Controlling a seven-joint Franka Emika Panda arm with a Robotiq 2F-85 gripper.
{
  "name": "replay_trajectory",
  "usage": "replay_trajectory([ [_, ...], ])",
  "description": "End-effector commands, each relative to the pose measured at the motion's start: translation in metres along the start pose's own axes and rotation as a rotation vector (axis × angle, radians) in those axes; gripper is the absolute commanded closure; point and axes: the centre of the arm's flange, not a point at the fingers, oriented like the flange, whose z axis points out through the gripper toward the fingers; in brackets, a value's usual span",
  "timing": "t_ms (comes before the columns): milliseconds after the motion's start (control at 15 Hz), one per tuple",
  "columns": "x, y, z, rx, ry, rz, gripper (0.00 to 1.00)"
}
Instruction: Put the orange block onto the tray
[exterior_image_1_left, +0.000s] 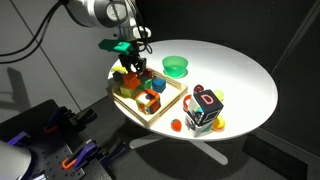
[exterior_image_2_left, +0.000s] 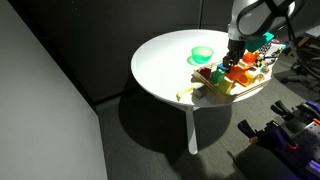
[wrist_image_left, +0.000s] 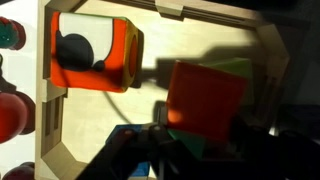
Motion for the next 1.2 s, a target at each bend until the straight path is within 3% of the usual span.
replay_trajectory([
  [0,-0.016,0.021,-0.01,0.018,0.028,0.051,0.69],
  [67,-0.018,0.026,-0.011,0.021,0.028,0.061,0.69],
  [133,-0.019,0.03,-0.012,0.025,0.024,0.07,0.19],
  [200,-0.02,0.033,-0.013,0.029,0.025,0.077,0.17],
  [333,-0.02,0.035,-0.014,0.036,0.028,0.09,0.03],
  [1133,-0.016,0.021,-0.05,0.05,0.063,0.099,0.0],
])
